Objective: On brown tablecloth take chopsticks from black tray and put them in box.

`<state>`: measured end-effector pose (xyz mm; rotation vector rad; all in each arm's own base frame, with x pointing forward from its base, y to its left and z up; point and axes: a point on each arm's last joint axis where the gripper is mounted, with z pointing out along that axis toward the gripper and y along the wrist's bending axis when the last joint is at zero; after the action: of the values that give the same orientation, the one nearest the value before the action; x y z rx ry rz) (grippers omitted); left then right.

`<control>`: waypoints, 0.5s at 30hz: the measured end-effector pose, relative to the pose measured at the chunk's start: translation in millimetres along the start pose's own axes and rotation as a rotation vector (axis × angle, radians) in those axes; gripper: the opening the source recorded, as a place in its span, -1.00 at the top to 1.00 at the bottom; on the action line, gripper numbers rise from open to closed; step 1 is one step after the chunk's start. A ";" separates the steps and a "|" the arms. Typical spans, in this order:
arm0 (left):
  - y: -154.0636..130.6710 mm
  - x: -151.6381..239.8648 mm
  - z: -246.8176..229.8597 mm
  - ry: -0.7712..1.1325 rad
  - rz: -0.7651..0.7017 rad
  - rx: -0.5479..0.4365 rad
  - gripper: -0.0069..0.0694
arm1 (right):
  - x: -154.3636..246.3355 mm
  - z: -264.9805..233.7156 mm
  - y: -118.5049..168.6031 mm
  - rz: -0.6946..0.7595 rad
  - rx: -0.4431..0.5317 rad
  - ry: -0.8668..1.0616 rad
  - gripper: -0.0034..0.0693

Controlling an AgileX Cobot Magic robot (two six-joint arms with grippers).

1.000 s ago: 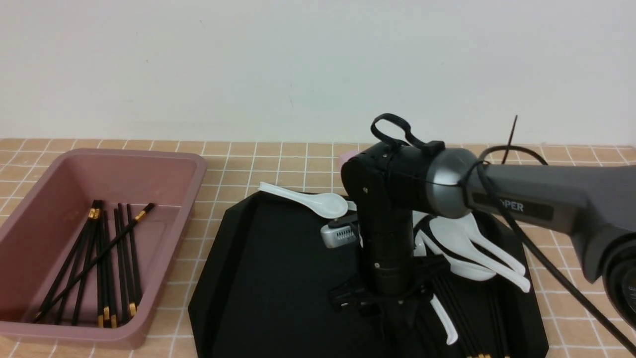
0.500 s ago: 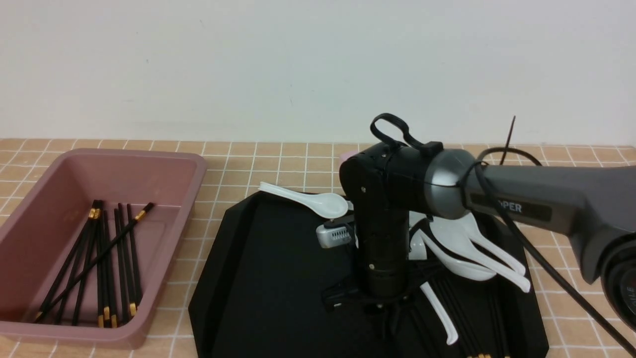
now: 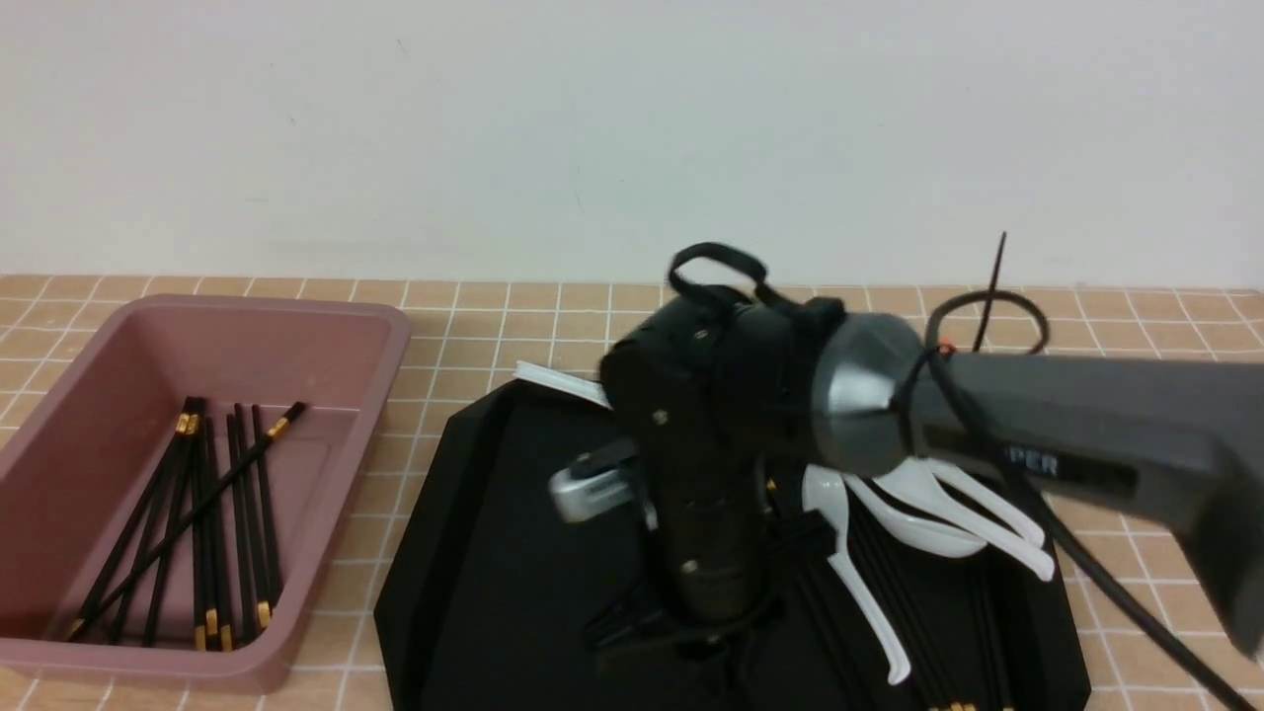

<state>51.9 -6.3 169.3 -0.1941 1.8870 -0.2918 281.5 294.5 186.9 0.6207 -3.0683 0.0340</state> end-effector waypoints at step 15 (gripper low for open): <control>0.0 0.0 0.0 0.000 0.000 0.000 0.19 | -45.6 -123.3 68.2 -0.006 -0.460 -0.561 0.60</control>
<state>51.9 -6.3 169.3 -0.1941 1.8870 -0.2918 297.8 378.0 308.2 0.6981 -3.3777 -0.9731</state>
